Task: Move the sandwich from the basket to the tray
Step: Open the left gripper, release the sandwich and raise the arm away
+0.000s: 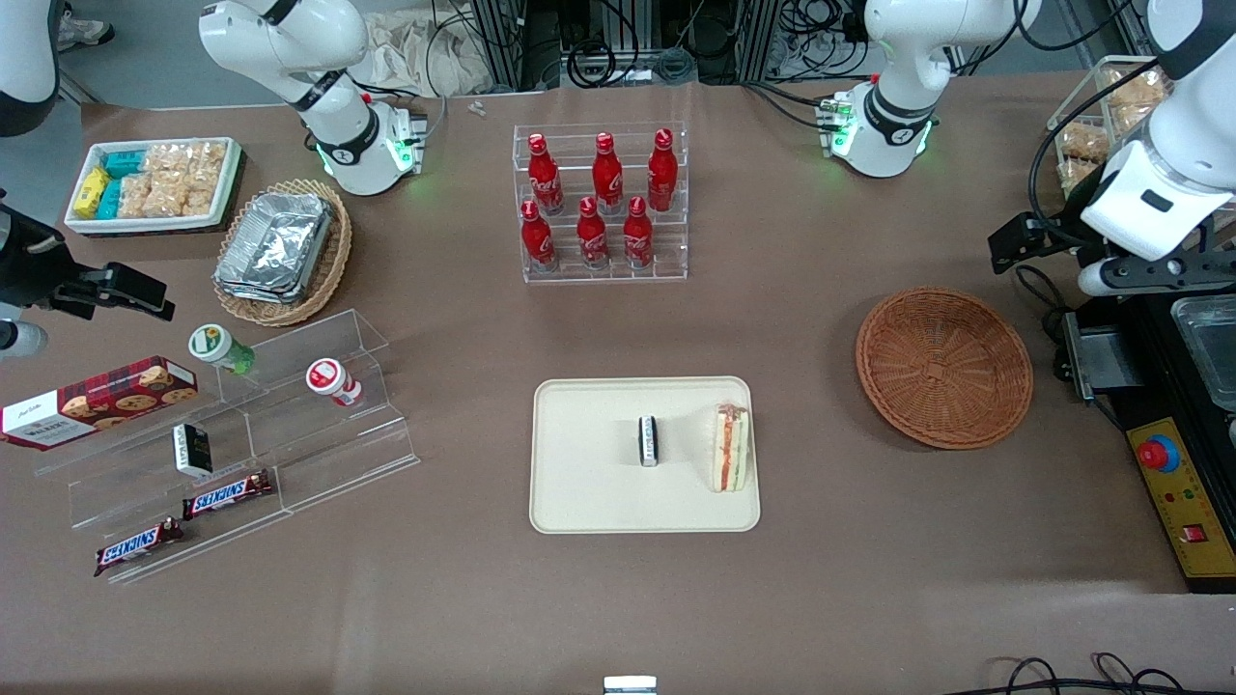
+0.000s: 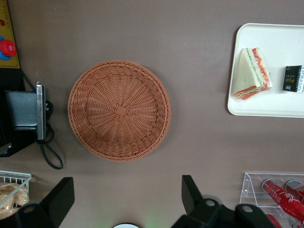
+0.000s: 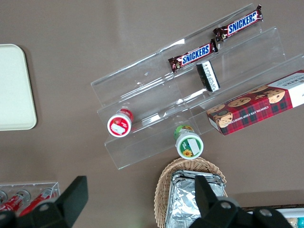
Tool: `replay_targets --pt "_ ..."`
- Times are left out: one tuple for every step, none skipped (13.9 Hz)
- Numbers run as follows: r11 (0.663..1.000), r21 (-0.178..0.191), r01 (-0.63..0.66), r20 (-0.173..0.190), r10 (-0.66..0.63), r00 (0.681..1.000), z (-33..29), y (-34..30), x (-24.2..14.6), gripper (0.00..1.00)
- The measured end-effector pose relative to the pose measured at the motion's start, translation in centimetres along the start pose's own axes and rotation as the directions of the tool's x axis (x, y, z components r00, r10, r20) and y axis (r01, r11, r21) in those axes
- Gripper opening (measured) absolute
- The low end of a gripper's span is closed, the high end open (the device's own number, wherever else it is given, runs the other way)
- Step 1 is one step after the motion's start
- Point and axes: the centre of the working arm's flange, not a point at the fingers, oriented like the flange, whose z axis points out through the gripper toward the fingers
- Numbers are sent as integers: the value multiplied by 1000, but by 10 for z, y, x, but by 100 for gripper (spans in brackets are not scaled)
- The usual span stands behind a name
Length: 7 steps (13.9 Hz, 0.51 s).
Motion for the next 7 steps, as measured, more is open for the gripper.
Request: replay_targets --pt "1000 0 -2 2 2 1000 2 5 3 100" --pt "1000 0 -5 4 5 1000 3 8 5 100" --pt "1000 -1 -6 4 6 1000 4 8 7 100" --pt "1000 -1 -6 3 6 1000 3 8 8 100" --pt "1000 -2 -8 1 8 1000 2 8 9 100" --pt "1000 -3 -14 -2 14 1000 1 9 10 100" --pt "1000 -3 -24 -2 24 1000 0 9 11 100"
